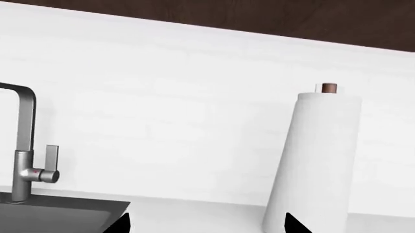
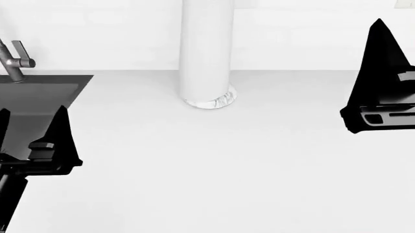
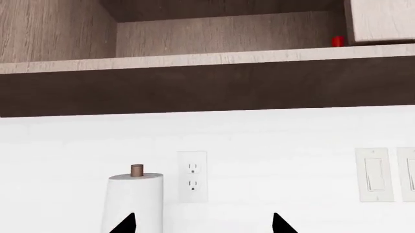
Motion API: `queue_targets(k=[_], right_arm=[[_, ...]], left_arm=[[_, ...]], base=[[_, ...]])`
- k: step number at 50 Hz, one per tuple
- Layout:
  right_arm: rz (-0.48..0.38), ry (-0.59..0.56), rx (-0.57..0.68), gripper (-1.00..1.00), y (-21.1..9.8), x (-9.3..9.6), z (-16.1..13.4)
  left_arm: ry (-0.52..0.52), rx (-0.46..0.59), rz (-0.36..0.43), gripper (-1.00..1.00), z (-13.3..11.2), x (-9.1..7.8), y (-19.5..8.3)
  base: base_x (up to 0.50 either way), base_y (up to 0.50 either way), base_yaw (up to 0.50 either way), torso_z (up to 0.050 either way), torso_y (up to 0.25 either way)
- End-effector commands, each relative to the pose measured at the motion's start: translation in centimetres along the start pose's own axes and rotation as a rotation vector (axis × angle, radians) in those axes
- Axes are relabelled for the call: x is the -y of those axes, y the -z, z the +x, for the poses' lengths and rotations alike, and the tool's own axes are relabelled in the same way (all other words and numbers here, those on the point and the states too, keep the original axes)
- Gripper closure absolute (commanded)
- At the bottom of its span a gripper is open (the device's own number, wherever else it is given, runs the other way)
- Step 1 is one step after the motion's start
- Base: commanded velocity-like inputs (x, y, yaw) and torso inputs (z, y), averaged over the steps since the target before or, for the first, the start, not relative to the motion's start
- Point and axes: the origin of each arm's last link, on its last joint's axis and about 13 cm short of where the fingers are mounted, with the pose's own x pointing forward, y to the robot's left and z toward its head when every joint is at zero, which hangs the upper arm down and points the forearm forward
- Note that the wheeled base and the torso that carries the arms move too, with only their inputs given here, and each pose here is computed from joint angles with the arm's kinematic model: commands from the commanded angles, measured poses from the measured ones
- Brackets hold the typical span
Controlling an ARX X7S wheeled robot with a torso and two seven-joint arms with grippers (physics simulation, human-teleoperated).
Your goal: Pick and place the shaker into the drawer. Then close the cabinet.
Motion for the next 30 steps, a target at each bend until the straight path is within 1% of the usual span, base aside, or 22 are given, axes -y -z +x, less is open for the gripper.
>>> queue_targets(k=[1,7,9,12,14,17,20,22,24,26,30], right_arm=[[0.013,0.007,0.005,-1.00,-0.2,0.0,0.0],[0.013,0.012,-0.008,-1.00,-0.3,0.0,0.0],[0.021,0.021,-0.018,-1.00,-0.4,0.1,0.1],[0.025,0.038,-0.033,-1.00,-0.4,0.2,0.3],[0.026,0.061,-0.043,-1.00,-0.5,0.3,0.4],[0.024,0.083,-0.059,-1.00,-0.7,0.4,0.5],[0.009,0.092,-0.082,-1.00,-0.9,0.4,0.7],[-0.003,0.093,-0.094,-1.00,-1.1,0.3,0.7],[-0.012,0.096,-0.101,-1.00,-1.3,0.3,0.6],[-0.016,0.102,-0.103,-1.00,-1.6,0.4,0.6],[-0.027,0.119,-0.109,-1.00,-2.0,0.5,0.5]], left_arm=[[-0.007,0.010,-0.001,-1.00,0.0,-0.1,-0.4],[-0.041,0.037,0.001,-1.00,0.2,-0.4,-1.1],[-0.085,0.065,0.010,-1.00,0.5,-0.7,-1.8],[-0.187,0.115,0.019,-1.00,1.0,-1.7,-3.5],[-0.224,0.151,0.032,-1.00,1.5,-2.4,-5.0],[-0.286,0.201,0.077,-1.00,2.6,-3.3,-7.7],[-0.349,0.252,0.143,-1.00,4.6,-4.0,-10.8],[-0.404,0.268,0.184,-1.00,6.1,-4.4,-12.5],[-0.467,0.303,0.200,-1.00,7.5,-5.0,-14.3],[-0.509,0.347,0.205,-1.00,8.4,-5.3,-16.2],[-0.547,0.435,0.214,-1.00,9.3,-5.1,-19.5]], base=[[0.00,0.00,0.00,0.000,0.000],[0.00,0.00,0.00,0.000,0.000],[0.00,0.00,0.00,0.000,0.000],[0.00,0.00,0.00,0.000,0.000],[0.00,0.00,0.00,0.000,0.000],[0.00,0.00,0.00,0.000,0.000],[0.00,0.00,0.00,0.000,0.000],[0.00,0.00,0.00,0.000,0.000],[0.00,0.00,0.00,0.000,0.000],[0.00,0.00,0.00,0.000,0.000],[0.00,0.00,0.00,0.000,0.000]])
